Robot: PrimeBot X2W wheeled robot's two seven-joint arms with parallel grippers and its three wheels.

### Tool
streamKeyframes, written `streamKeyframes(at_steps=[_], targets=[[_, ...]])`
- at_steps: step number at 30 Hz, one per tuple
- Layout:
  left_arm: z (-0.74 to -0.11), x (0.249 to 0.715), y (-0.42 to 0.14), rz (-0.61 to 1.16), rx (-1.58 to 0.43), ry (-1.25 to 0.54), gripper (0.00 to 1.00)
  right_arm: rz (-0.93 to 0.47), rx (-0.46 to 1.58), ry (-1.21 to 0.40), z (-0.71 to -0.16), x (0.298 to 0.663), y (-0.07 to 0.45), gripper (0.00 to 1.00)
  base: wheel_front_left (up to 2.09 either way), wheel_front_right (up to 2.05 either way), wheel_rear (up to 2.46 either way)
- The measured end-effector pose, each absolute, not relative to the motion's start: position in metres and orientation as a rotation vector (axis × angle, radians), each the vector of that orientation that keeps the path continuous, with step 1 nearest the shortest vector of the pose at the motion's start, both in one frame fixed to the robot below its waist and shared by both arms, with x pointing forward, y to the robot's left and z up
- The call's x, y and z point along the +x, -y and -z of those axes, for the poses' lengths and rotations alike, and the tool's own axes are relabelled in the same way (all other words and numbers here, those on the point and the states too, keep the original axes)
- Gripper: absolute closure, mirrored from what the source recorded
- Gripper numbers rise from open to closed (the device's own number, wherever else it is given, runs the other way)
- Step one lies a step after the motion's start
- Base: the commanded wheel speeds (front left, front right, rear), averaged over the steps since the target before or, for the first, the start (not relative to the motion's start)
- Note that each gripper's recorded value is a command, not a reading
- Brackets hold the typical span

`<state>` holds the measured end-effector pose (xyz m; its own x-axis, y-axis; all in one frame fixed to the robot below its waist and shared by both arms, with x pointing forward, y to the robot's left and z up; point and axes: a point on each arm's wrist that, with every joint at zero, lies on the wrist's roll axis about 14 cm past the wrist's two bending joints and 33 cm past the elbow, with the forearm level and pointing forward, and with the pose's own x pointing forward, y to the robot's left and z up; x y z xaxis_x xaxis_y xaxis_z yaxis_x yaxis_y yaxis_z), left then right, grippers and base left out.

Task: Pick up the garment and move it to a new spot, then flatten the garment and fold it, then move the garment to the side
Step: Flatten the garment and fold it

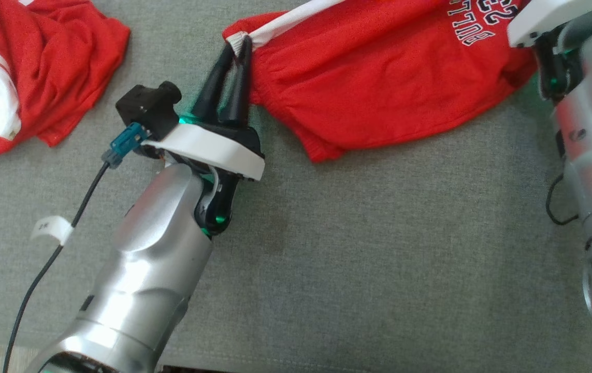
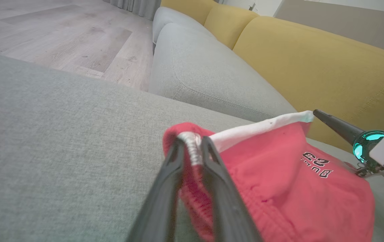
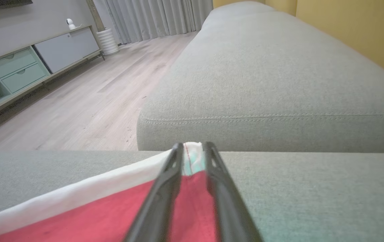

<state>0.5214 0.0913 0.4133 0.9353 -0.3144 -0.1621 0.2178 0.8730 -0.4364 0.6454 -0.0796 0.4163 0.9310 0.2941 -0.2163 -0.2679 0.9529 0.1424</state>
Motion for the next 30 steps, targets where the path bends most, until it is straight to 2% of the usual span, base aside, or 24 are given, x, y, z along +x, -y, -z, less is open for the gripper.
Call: streamKeyframes(at_steps=[10,16,21,22,23,24,30], targets=[[-0.416,0.514,-0.11,0.218,-0.428,-0.211,0.0,-0.295,0.053,-0.286,-0.407,0.632,0.084,0.0,0.0,0.0,0.0],[-0.417,0.498,-0.125,0.17,-0.409,-0.196,0.0,-0.279,-0.016,-0.499,-0.36,0.596,0.104,0.0,0.0,0.0,0.0],[-0.42,0.488,-0.129,0.167,-0.367,-0.187,0.0,-0.257,-0.009,-0.586,-0.36,0.588,0.11,0.0,0.0,0.0,0.0],[-0.42,0.485,-0.13,0.165,-0.361,-0.189,0.0,-0.258,-0.006,-0.597,-0.36,0.585,0.11,0.09,0.0,0.0,0.0],[-0.42,0.482,-0.131,0.161,-0.352,-0.191,0.0,-0.257,-0.001,-0.606,-0.36,0.582,0.109,0.43,0.0,0.0,0.0],[-0.419,0.479,-0.133,0.15,-0.341,-0.193,0.0,-0.257,0.009,-0.61,-0.361,0.579,0.108,1.0,0.0,0.0,0.0],[-0.424,0.465,-0.139,0.13,-0.3,-0.186,0.0,-0.229,0.088,-0.577,-0.368,0.559,0.108,1.0,0.0,0.0,0.0]])
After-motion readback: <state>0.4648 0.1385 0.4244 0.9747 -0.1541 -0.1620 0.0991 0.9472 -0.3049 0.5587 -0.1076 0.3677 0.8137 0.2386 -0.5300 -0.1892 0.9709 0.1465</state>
